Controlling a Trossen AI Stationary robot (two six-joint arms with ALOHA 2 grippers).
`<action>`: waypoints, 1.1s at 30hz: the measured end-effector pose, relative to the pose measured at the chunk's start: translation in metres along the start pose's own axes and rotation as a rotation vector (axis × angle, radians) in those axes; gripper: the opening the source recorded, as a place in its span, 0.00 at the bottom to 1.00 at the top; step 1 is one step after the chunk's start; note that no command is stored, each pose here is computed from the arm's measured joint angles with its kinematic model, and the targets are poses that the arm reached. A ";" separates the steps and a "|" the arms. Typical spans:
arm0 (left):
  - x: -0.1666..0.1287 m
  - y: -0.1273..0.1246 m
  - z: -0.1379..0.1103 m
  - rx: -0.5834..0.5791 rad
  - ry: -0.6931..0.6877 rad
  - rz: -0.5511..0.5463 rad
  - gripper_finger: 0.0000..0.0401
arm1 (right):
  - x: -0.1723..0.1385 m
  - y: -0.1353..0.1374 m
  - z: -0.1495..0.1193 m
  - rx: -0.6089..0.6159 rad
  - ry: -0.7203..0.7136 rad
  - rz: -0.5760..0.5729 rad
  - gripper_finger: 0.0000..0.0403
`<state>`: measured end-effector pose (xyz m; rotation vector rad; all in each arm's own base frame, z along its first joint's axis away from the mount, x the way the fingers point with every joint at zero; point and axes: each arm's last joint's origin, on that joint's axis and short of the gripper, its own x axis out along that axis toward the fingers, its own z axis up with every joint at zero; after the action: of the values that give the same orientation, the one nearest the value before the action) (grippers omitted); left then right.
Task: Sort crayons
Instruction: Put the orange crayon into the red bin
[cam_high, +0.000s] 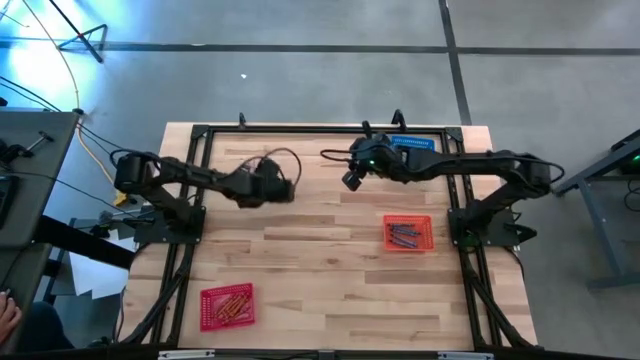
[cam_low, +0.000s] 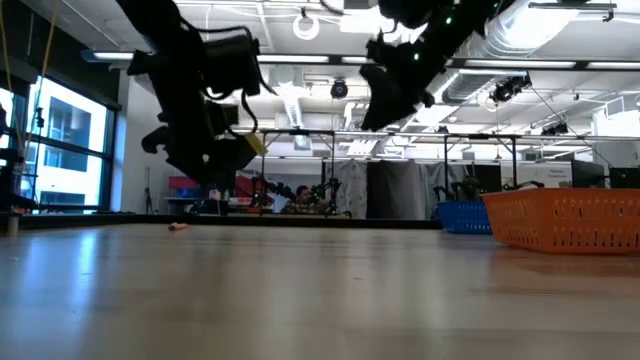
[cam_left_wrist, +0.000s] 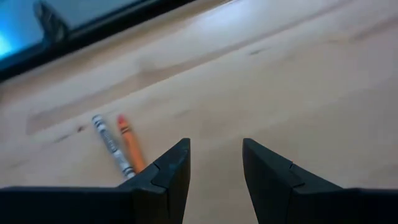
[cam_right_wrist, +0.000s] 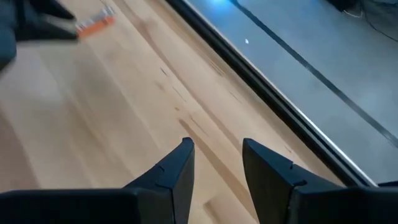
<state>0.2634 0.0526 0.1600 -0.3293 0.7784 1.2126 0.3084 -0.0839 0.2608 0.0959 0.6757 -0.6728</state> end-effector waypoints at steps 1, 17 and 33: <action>0.005 0.004 0.003 -0.023 0.023 0.008 0.33 | 0.005 -0.001 -0.002 -0.003 0.015 -0.009 0.32; 0.039 0.039 0.007 -0.168 0.236 0.081 0.33 | 0.024 -0.006 -0.009 -0.148 0.089 0.085 0.32; 0.048 0.047 0.004 -0.149 0.262 0.073 0.33 | 0.024 -0.006 -0.010 -0.177 0.102 0.099 0.32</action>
<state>0.2281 0.1053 0.1373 -0.5951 0.9334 1.3154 0.3131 -0.0985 0.2391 0.0000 0.8205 -0.5127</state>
